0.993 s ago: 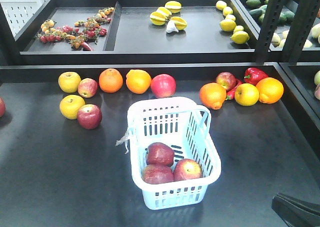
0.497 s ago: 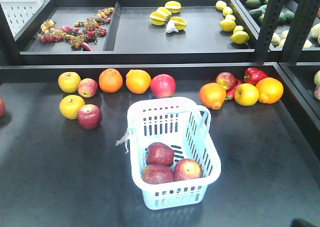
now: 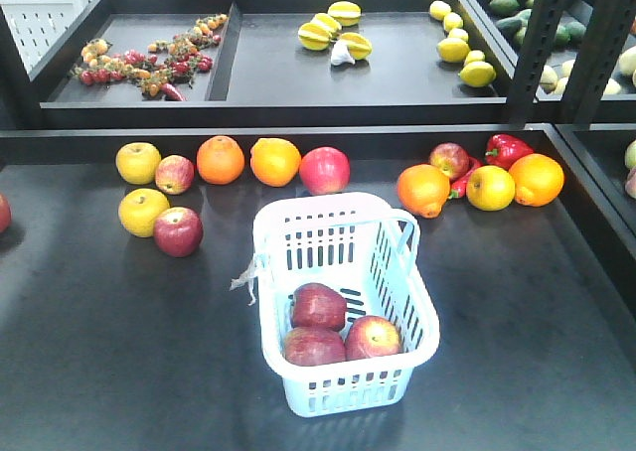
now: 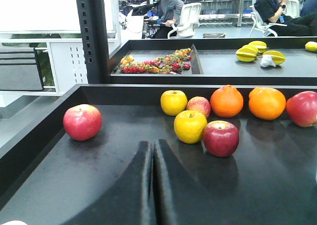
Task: Pick three apples into basket with both arms
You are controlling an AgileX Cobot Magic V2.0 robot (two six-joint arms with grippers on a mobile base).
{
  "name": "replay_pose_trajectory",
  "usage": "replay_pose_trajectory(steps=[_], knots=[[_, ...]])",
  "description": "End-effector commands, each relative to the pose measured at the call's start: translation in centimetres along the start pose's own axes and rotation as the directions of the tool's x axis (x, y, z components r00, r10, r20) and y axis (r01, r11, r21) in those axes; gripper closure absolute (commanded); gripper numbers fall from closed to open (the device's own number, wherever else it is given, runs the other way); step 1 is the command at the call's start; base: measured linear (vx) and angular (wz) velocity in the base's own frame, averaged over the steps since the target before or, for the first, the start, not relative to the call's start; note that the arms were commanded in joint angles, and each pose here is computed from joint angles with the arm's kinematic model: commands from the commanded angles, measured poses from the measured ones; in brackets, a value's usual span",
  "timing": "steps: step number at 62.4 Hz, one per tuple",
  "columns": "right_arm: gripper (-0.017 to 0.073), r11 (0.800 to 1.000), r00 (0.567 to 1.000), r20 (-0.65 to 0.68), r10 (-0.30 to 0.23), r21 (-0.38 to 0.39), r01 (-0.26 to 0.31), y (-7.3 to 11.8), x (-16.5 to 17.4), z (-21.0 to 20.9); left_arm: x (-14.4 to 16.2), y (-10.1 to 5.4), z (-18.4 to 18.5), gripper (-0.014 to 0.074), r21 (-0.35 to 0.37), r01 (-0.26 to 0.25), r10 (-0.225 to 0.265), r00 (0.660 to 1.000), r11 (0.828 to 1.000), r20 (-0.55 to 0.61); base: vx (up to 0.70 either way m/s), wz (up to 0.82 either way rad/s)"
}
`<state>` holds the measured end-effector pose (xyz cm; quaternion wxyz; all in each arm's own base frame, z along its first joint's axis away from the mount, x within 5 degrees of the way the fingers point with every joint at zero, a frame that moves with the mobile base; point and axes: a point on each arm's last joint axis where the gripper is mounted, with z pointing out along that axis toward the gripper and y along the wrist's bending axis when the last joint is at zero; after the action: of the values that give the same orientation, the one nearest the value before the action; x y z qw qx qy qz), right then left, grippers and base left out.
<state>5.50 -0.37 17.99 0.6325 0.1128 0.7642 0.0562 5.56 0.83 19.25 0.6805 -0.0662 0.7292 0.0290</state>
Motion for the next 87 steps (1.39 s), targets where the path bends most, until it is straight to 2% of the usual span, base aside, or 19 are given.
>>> replay_pose_trajectory(steps=[1, 12, 18, 87], knots=[[0.0563, 0.997, 0.983, 0.169, -0.067, -0.030, 0.073, 0.3, -1.2, -0.1, 0.1, -0.1, 0.0, 0.0600, 0.014, 0.004, -0.005, 0.998, 1.000, 0.070, 0.00, 0.00], [0.0563, 0.985, 0.934, 0.325, -0.149, -0.037, 0.170, 0.8, -2.6, -0.5, 0.1, -0.1, 0.0, 0.0600, 0.014, 0.004, -0.005, 0.998, 1.000, 0.070, 0.00, 0.00], [0.0563, 0.980, 0.919, 0.354, -0.175, -0.031, 0.198, 0.9, -2.8, -0.6, 0.1, -0.1, 0.0, 0.0600, 0.014, 0.004, -0.005, 0.998, 1.000, 0.070, 0.00, 0.00], [0.0563, 0.981, 0.919, 0.358, -0.163, -0.035, 0.188, 0.9, -2.9, -0.6, 0.1, -0.1, 0.0, 0.0600, 0.014, 0.004, -0.005, 0.998, 1.000, 0.070, 0.00, 0.00]])
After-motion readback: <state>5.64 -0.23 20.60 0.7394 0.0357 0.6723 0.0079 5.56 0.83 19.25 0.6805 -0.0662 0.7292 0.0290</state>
